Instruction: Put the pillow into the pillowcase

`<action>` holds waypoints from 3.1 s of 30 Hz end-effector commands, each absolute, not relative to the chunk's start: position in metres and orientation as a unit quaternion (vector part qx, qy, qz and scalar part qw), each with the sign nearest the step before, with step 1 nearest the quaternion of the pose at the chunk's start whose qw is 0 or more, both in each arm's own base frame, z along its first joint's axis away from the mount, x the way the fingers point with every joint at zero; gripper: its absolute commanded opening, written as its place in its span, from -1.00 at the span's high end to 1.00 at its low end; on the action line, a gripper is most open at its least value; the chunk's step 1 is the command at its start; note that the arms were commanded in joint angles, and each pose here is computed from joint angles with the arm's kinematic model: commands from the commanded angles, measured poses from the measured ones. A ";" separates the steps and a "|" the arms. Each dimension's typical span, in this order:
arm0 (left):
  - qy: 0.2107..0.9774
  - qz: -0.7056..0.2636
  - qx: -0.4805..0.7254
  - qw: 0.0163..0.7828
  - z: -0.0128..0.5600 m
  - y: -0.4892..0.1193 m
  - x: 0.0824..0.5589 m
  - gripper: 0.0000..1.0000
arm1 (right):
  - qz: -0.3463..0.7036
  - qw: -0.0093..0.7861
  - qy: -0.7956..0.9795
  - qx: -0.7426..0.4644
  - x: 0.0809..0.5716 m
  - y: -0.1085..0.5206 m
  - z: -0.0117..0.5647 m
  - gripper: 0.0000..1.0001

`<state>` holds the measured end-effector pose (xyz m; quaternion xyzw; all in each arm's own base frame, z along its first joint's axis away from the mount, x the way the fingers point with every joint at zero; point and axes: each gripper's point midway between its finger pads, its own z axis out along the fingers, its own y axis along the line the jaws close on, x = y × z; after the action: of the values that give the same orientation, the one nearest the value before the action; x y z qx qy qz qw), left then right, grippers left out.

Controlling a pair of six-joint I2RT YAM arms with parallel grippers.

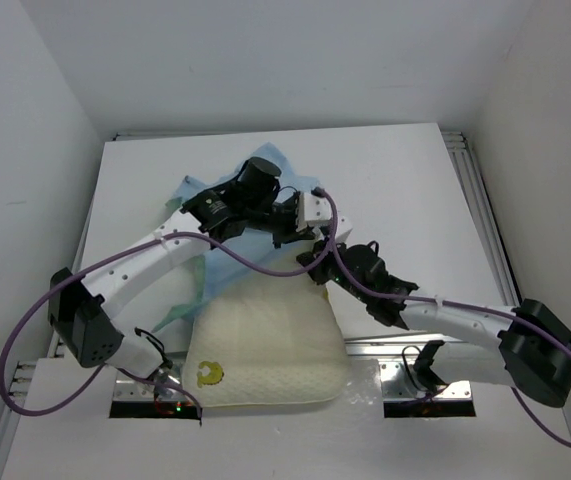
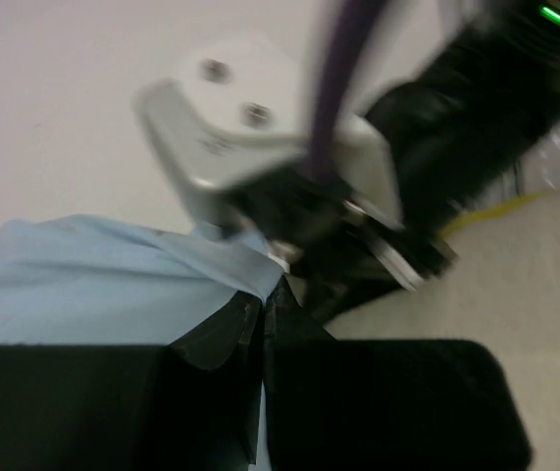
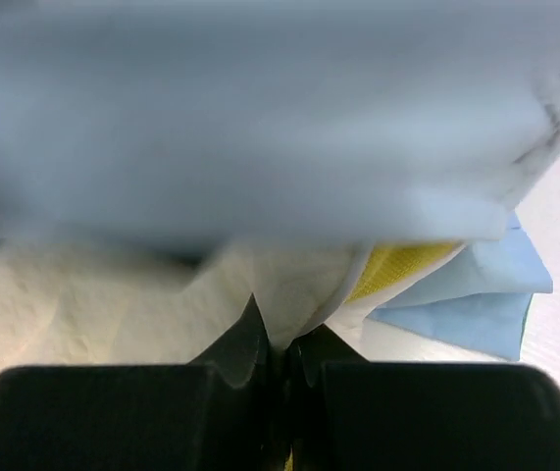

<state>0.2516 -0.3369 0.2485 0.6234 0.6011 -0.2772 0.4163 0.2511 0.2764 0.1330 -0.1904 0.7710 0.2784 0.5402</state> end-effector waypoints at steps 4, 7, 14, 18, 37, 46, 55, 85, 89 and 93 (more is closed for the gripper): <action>0.499 -0.348 0.722 0.329 0.236 -0.319 0.181 1.00 | 0.343 0.632 0.677 -0.160 0.273 0.288 0.228 1.00; 0.497 -0.363 0.734 0.287 0.218 -0.314 0.170 1.00 | 0.363 0.641 0.670 -0.094 0.287 0.275 0.241 1.00; 0.501 -0.349 0.744 0.272 0.211 -0.305 0.170 1.00 | 0.270 0.656 0.699 0.090 0.305 0.203 0.208 1.00; 0.504 -0.299 0.772 0.244 0.190 -0.283 0.172 1.00 | 0.269 0.636 0.698 0.188 0.301 0.174 0.191 1.00; 0.640 -0.170 0.640 0.390 0.173 -0.308 0.272 1.00 | 0.167 0.524 0.832 -0.080 0.276 0.218 0.136 -0.63; 0.650 -0.146 0.628 0.402 0.170 -0.301 0.279 1.00 | 0.162 0.520 0.838 -0.035 0.282 0.160 0.153 0.56; 0.648 -0.150 0.624 0.409 0.182 -0.299 0.278 1.00 | 0.200 0.419 0.883 -0.064 0.330 0.143 0.107 -0.41; 0.638 -0.204 0.603 0.434 0.209 -0.310 0.268 0.92 | 0.357 0.419 0.832 -0.068 0.338 0.208 0.052 1.00; 0.639 -0.208 0.605 0.428 0.204 -0.310 0.265 0.68 | 0.319 0.464 0.825 -0.053 0.328 0.205 0.068 1.00; 0.632 -0.217 0.613 0.422 0.200 -0.313 0.262 0.92 | 0.282 0.491 0.823 -0.043 0.320 0.202 0.075 1.00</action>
<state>0.2644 -0.3057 0.1800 0.6138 0.6530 -0.1981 0.3971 0.3067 0.2076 0.0524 -0.0673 0.8447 0.3085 0.4321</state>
